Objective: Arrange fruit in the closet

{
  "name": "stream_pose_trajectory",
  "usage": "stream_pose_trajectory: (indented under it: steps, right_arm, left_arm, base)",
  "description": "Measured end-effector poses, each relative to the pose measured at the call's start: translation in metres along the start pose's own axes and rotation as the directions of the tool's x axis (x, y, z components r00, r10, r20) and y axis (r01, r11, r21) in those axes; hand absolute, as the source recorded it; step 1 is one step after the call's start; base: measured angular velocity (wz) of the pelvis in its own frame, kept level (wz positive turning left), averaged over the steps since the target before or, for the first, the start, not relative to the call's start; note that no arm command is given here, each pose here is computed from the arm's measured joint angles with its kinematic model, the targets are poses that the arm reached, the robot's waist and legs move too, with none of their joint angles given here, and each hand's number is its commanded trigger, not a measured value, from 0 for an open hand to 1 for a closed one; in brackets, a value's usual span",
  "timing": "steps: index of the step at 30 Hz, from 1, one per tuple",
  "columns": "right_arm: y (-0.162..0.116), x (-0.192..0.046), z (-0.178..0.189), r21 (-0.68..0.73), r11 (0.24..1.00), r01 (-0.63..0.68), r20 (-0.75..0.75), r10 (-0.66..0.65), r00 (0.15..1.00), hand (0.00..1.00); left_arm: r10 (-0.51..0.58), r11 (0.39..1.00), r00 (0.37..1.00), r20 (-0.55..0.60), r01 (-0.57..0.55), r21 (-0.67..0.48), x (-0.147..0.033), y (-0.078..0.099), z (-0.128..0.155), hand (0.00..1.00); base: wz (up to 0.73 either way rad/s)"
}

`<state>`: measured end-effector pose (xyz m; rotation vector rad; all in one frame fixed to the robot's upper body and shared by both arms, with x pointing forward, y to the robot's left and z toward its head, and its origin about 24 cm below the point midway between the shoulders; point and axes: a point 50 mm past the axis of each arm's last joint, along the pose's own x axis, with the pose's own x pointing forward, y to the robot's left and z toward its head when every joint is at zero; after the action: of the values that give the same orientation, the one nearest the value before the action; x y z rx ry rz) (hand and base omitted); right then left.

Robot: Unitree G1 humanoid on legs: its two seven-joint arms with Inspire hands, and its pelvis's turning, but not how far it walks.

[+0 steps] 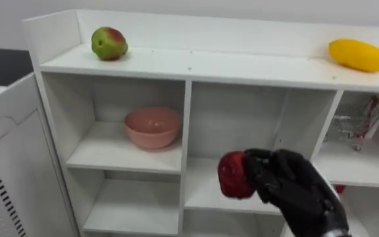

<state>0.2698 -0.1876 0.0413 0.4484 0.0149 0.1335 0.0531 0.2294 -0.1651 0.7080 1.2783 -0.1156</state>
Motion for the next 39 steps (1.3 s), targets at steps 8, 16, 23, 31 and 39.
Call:
stream_pose_trajectory:
  steps: [8, 16, 23, 31, 39]
  right_arm:
    - [-0.033, 0.030, -0.021, 0.212, 0.948, 0.238, -0.111, -0.218, 0.969, 1.00]
    - [-0.052, 0.038, -0.023, 0.514, 0.780, 0.357, -0.126, -0.343, 0.931, 1.00]
    - [-0.054, 0.052, -0.008, 0.598, 0.713, 0.366, -0.118, -0.373, 0.920, 1.00]
    - [-0.051, 0.081, 0.038, 0.709, 0.641, 0.293, -0.041, -0.378, 0.925, 1.00]
    - [-0.051, 0.097, 0.088, 0.774, 0.582, 0.250, 0.030, -0.429, 0.903, 1.00]
  left_arm:
    - [0.033, 0.999, 0.999, 0.041, -0.032, -0.031, 0.005, 0.005, 0.022, 0.00]
    - [0.073, 0.993, 0.993, 0.094, -0.064, -0.100, 0.006, 0.011, 0.048, 0.00]
    - [0.118, 0.978, 0.983, 0.138, -0.090, -0.189, 0.003, 0.015, 0.065, 0.00]
    - [0.154, 0.962, 0.975, 0.162, -0.111, -0.250, 0.002, 0.019, 0.074, 0.00]
    - [0.199, 0.960, 0.954, 0.224, -0.143, -0.242, -0.001, 0.025, 0.086, 0.00]
  base:
    - [0.00]
    - [0.09]
    - [0.04]
    - [0.07]
    - [0.04]
